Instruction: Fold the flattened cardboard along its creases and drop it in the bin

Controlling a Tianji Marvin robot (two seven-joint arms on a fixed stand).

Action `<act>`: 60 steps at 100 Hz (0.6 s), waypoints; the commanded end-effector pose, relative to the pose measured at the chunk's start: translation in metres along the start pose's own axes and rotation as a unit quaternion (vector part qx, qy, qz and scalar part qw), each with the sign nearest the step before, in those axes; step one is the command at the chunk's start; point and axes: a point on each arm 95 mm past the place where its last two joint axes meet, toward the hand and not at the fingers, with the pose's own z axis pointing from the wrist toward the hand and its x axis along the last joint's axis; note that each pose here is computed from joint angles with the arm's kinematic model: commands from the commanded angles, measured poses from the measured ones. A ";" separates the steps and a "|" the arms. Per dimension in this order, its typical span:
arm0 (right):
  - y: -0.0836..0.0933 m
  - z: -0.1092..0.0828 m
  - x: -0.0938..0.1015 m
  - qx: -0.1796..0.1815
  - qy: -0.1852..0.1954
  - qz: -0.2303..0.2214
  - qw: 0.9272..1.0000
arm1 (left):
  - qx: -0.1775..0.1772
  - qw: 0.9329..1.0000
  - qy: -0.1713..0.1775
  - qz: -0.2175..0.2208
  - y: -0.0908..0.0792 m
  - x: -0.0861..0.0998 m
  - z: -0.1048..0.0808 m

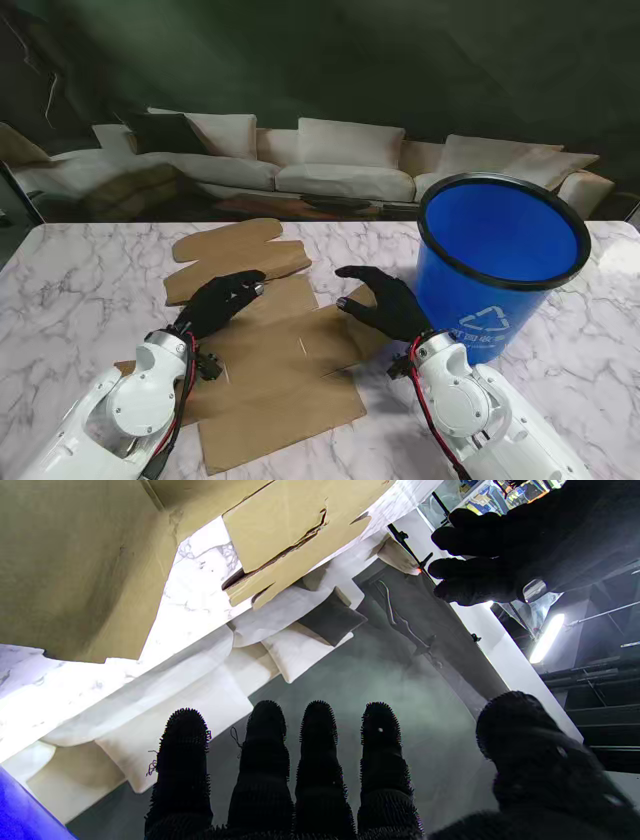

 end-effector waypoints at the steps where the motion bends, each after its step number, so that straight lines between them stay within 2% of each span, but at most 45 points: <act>1: -0.002 0.001 0.001 0.001 -0.002 0.004 1.000 | -0.008 1.000 -0.003 -0.002 0.002 -0.001 0.000; 32: -0.002 -0.002 0.001 0.002 0.001 0.000 1.000 | -0.010 1.000 -0.002 0.000 0.002 -0.001 0.000; 46: -0.004 -0.006 0.001 0.019 -0.002 -0.008 1.000 | -0.017 1.000 -0.004 0.012 0.001 -0.002 -0.001; 60: -0.008 -0.011 -0.001 0.038 -0.004 -0.019 0.999 | -0.022 1.000 -0.008 0.005 -0.002 -0.001 -0.004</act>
